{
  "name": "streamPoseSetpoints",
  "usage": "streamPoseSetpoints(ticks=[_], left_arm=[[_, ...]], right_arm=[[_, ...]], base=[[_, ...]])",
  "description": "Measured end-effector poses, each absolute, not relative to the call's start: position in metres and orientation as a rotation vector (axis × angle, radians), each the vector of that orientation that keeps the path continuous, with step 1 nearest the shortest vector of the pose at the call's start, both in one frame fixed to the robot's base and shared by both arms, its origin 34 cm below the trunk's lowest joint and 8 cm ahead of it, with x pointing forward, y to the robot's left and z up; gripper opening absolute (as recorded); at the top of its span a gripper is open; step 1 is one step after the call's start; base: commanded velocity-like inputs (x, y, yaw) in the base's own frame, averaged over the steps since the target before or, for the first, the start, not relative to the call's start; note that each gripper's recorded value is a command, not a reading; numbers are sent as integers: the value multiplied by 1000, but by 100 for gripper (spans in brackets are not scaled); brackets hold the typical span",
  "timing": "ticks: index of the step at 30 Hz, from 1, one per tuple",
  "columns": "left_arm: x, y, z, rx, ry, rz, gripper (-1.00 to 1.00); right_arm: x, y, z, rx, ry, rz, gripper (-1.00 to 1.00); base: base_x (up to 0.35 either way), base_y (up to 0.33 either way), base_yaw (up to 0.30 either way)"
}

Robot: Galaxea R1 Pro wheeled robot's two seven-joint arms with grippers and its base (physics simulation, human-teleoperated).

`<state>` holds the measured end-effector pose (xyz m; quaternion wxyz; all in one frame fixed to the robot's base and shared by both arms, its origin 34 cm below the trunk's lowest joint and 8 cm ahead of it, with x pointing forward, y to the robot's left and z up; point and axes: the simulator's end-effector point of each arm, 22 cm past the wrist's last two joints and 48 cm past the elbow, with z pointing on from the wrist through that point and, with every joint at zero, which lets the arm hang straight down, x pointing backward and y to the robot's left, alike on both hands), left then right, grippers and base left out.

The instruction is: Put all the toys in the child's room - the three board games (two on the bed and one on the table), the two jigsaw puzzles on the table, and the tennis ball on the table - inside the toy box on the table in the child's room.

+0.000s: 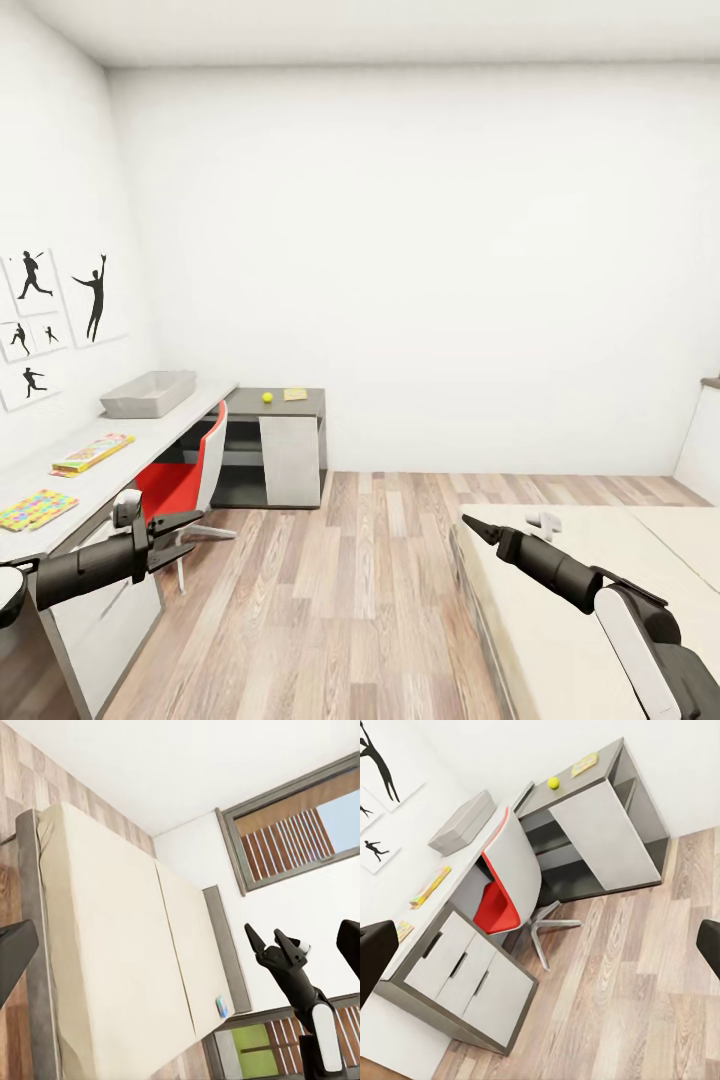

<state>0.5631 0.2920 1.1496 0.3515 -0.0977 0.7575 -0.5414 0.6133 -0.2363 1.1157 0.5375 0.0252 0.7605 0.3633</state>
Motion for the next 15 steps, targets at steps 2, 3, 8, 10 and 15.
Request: streamPoseSetpoints(ticks=[2, 3, 8, 10, 15], left_arm=[[563, 292, 1149, -253, 1961, -1402, 100], [563, 292, 1149, -253, 1961, -1402, 100], [563, 291, 1149, -252, 1959, -1405, 100], [563, 289, 1150, -253, 1958, -1409, 100], [562, 286, 1151, -251, 1951, -1417, 100]], right_arm=[[613, -236, 1116, 59, 1809, 865, 100], [613, -236, 1116, 59, 1809, 865, 100], [613, -236, 1116, 58, 1808, 867, 100], [613, -236, 1117, 57, 1808, 867, 100], [612, -236, 1119, 55, 1804, 867, 100]], base=[[-130, -129, 0], [-138, -146, 0], [-66, -77, 0], [-23, -27, -49], [-10, -11, -119]])
